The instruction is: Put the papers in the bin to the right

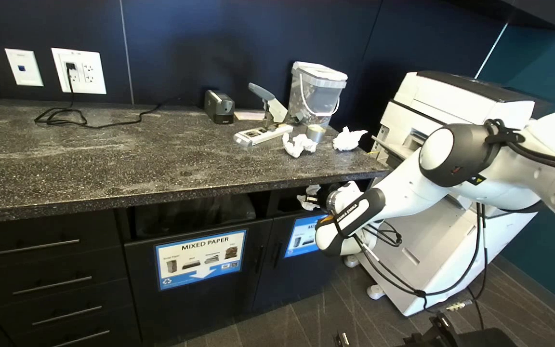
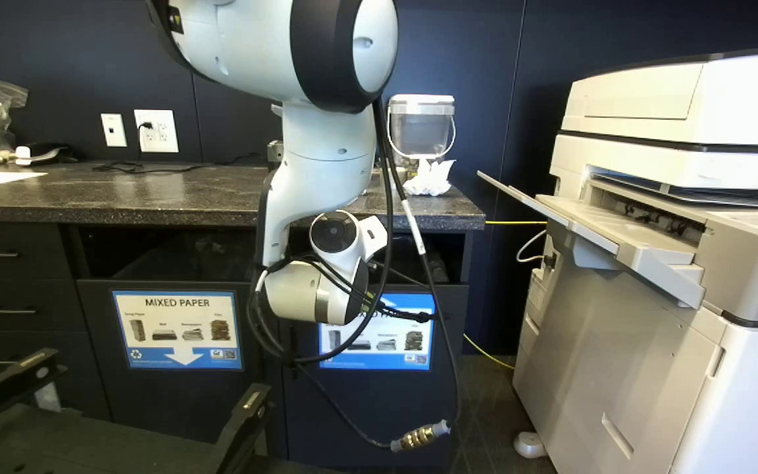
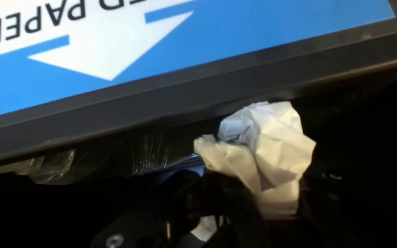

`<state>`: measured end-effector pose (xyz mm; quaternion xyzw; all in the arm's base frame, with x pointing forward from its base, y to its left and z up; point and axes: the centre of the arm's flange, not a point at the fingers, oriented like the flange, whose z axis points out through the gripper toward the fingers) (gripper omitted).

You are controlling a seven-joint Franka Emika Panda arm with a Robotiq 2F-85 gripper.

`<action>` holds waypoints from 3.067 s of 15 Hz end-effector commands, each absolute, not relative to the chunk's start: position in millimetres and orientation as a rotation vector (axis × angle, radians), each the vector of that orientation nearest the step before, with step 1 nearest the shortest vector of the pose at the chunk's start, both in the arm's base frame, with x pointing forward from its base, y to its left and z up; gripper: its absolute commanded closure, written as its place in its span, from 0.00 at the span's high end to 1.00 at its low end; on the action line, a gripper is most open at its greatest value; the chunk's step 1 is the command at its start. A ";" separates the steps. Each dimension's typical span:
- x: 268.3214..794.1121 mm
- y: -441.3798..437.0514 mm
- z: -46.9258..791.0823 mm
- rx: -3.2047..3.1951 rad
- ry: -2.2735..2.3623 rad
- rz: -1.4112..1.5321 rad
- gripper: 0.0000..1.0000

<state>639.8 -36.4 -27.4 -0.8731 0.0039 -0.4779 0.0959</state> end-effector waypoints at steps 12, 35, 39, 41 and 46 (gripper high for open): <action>689.4 -29.3 -56.1 -2.500 0.049 -1.498 0.21; 674.6 -29.6 -9.0 -2.705 -0.226 -1.406 1.00; 672.0 -33.0 15.8 -2.789 -0.274 -1.327 1.00; 665.8 -36.5 23.3 -2.856 -0.297 -1.230 1.00; 650.7 -47.2 54.6 -3.014 -0.361 -0.806 1.00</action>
